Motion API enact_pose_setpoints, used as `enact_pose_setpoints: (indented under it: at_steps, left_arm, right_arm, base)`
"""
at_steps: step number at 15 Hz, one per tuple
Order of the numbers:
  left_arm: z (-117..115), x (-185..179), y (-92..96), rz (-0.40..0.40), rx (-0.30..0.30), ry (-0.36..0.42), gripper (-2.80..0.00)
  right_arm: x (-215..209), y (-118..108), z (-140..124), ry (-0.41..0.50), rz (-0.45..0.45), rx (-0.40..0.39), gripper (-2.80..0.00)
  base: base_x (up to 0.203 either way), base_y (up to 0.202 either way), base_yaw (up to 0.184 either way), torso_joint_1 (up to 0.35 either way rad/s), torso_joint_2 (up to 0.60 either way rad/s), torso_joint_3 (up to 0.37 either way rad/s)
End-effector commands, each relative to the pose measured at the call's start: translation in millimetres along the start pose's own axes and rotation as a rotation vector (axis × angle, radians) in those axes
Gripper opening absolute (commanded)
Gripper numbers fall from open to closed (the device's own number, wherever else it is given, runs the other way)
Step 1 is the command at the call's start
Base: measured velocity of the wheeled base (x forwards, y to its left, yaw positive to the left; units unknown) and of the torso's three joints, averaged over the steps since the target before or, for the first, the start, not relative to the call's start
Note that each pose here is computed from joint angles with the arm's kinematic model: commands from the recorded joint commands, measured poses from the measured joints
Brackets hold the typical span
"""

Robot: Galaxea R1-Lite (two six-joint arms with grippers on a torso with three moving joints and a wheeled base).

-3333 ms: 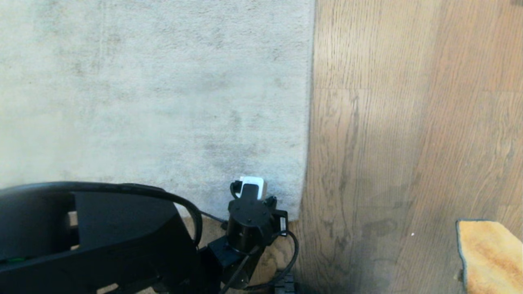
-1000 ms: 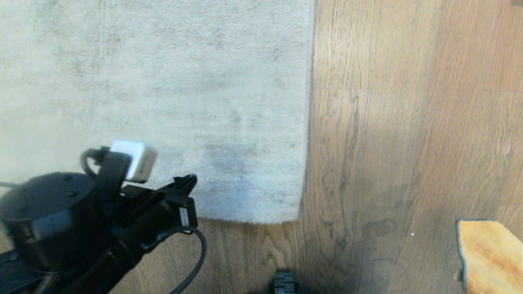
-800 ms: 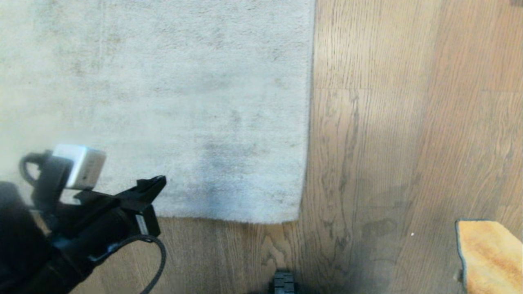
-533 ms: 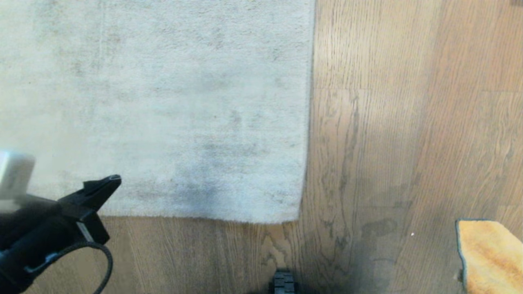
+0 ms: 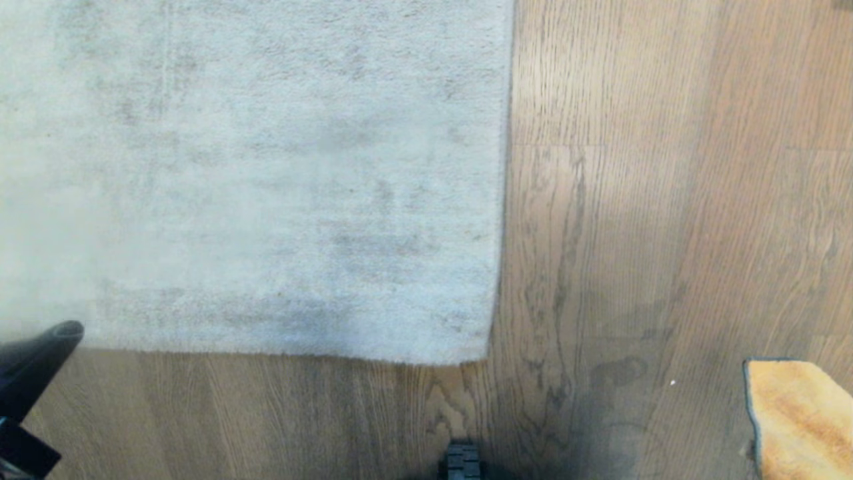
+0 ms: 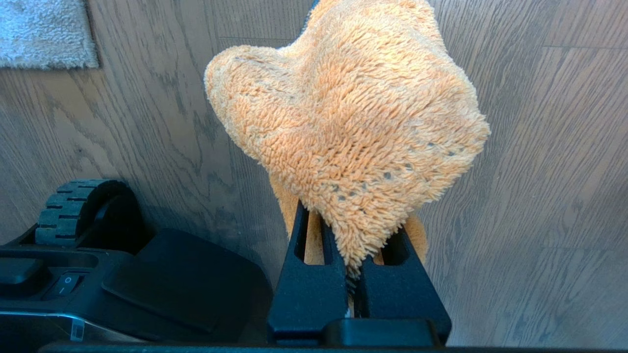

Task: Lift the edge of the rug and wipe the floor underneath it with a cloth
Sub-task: Put down the rag

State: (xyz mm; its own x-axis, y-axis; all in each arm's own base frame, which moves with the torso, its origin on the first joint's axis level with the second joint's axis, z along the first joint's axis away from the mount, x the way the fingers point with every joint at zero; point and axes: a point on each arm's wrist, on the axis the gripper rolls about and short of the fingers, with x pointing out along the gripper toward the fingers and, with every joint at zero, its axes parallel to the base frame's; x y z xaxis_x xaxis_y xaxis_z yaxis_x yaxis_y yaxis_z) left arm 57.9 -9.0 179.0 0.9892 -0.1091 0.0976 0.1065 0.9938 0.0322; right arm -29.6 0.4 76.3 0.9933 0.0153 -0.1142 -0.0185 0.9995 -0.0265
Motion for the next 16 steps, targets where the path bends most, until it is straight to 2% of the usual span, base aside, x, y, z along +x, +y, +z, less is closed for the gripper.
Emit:
enact_pose_setpoints:
  at_steps: [1,4,6,12,14,16]
  left_arm:
    - [-4.0,-21.2,3.1,0.008,0.011,-0.078,-2.8]
    - [-18.7,-42.9,1.5,-0.005,0.019,-0.107,-2.8]
    - [-32.6,-52.5,0.1,-0.049,0.025,-0.059,-2.8]
    - [-58.1,-61.4,-0.8,-0.054,0.046,0.021,-2.8]
    - [-60.3,-60.9,-0.9,-0.066,0.045,0.045,-2.8]
    - [-63.8,-58.6,-1.3,-0.124,0.041,0.097,-2.8]
  right_arm:
    - [0.1,0.0,0.0,0.002,0.001,0.0,-2.8]
    - [0.1,0.0,0.0,0.002,0.001,0.0,-2.8]
    - [0.1,0.0,0.0,0.002,0.0,0.0,-2.8]
    - [0.1,0.0,0.0,0.002,0.0,0.0,-2.8]
    - [0.1,0.0,0.0,0.002,0.002,-0.001,-2.8]
    - [0.1,0.0,0.0,0.002,0.002,-0.001,-2.8]
  base:
    - [0.0,0.0,0.0,0.0,0.0,0.0]
    - [0.0,0.0,0.0,0.0,0.0,0.0]
    - [0.0,0.0,0.0,0.0,0.0,0.0]
    - [0.0,0.0,0.0,0.0,0.0,0.0]
    - [0.0,0.0,0.0,0.0,0.0,0.0]
    - [0.0,0.0,0.0,0.0,0.0,0.0]
